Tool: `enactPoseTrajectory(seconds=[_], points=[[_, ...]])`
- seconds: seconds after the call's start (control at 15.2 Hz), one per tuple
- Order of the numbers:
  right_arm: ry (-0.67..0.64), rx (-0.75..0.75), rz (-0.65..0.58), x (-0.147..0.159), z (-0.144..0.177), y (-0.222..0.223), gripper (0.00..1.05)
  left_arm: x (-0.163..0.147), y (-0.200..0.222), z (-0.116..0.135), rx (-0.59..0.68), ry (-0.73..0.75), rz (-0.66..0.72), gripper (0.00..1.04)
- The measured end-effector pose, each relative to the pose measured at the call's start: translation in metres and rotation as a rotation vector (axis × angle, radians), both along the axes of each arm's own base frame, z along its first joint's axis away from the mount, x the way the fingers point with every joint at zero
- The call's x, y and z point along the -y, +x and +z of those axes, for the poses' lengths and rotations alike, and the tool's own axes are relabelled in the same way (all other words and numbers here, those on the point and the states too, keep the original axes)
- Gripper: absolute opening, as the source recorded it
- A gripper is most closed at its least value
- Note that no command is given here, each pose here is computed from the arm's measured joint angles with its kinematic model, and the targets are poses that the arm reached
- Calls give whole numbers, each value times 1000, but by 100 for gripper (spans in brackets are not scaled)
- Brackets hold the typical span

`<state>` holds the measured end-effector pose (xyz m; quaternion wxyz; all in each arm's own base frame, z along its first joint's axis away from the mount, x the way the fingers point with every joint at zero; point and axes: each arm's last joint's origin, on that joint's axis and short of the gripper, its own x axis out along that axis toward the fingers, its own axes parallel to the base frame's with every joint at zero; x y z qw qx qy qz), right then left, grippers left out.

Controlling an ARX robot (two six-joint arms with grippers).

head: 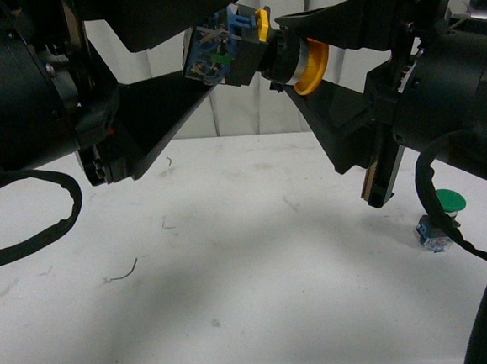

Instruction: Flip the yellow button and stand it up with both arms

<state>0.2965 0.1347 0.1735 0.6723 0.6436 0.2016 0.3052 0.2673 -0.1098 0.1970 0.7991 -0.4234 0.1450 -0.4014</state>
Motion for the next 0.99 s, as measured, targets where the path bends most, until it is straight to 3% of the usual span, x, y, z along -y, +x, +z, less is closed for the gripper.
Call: enactPoseTrajectory(seconds=[0.13,0.26,0.39,0.46,0.53,0.85,0.99], points=[[-1,-2,-5,2,-1,1,35,-1,-3,2,10,-2,1,78],[2,3,-30,8,1,7,35,-17,-26,17,47,33,66,97],[5,11,-46,14,3,12,35,-61,-89,26,168,379,421,94],[7,16,-46,13,4,13,35,-71,-102,12,242,664,736,73],[8,19,-45,13,5,13,35,-81,-106,7,243,778,847,62],[8,25,-42,15,7,15,35,-97,-127,-11,295,895,863,1],[10,32,-36,14,8,15,35,-106,-134,-16,299,898,851,2]])
